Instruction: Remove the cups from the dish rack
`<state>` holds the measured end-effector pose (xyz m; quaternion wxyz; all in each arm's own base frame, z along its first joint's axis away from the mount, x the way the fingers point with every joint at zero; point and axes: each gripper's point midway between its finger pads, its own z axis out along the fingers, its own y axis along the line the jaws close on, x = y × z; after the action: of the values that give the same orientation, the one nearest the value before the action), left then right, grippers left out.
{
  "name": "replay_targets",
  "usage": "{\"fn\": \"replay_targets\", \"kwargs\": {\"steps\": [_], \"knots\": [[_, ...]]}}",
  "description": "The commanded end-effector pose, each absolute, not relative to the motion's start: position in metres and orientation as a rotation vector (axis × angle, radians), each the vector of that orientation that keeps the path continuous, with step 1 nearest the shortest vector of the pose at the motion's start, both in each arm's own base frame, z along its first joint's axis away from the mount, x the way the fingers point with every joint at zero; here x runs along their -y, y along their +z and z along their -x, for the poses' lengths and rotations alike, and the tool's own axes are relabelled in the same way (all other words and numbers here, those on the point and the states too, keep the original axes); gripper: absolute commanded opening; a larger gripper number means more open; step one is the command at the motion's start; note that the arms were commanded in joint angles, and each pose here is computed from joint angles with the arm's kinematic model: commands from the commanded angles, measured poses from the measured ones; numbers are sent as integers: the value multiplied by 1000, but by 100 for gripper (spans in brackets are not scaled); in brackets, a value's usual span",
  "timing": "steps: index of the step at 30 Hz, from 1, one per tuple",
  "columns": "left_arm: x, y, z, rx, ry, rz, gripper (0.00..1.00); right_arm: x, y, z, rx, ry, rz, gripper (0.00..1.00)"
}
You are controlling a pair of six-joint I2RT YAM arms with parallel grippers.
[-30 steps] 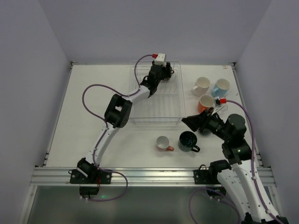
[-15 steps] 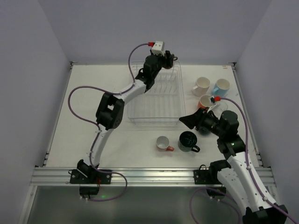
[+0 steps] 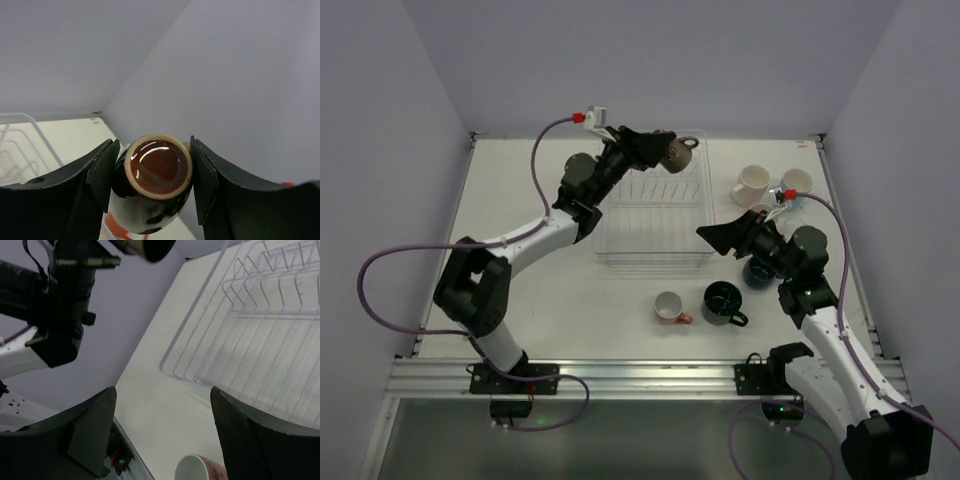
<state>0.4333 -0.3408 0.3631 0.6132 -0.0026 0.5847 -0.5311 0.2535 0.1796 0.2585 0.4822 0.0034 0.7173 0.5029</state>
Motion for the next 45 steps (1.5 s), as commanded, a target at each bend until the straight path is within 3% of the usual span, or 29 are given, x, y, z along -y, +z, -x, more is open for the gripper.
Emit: {"fn": "replay_targets", "kwargs": {"steps": [1, 4, 12, 19, 28, 32, 33, 35, 36, 37, 38, 39, 40, 45], "knots": [[312, 412, -369, -1154, -1572, 110, 10, -187, 320, -259, -1531, 1285, 59, 79], [297, 402, -340, -1143, -1682, 155, 10, -198, 340, -256, -1466, 1334, 93, 81], [275, 409, -301, -1115, -1682, 149, 10, -237, 363, -247, -1443, 1420, 165, 78], [277, 406, -295, -1116, -1712, 151, 9, -266, 371, -243, -1453, 1481, 206, 78], [277, 392, -291, -1114, -1756, 184, 9, -303, 391, -243, -1415, 1517, 295, 68], [276, 389, -285, -1119, -1760, 194, 9, -312, 388, -251, -1400, 1514, 287, 55], [275, 387, -284, -1121, -1763, 200, 11, -314, 388, -253, -1387, 1518, 276, 39], [272, 384, -281, -1130, -1760, 215, 21, -313, 388, -253, -1371, 1522, 267, 16], [271, 382, -281, -1135, -1752, 222, 28, -312, 388, -253, -1359, 1515, 243, 10], [269, 381, -280, -1142, -1738, 220, 44, -310, 388, -253, -1360, 1508, 236, 5], [267, 382, -277, -1158, -1718, 218, 53, -310, 386, -253, -1375, 1501, 233, 0], [266, 380, -279, -1177, -1664, 198, 60, -308, 379, -254, -1431, 1464, 235, 0], [264, 380, -279, -1195, -1622, 190, 74, -307, 377, -256, -1458, 1435, 236, 0], [233, 382, -283, -1306, -1299, 199, 99, -299, 334, -246, -1728, 1285, 304, 0]]}}
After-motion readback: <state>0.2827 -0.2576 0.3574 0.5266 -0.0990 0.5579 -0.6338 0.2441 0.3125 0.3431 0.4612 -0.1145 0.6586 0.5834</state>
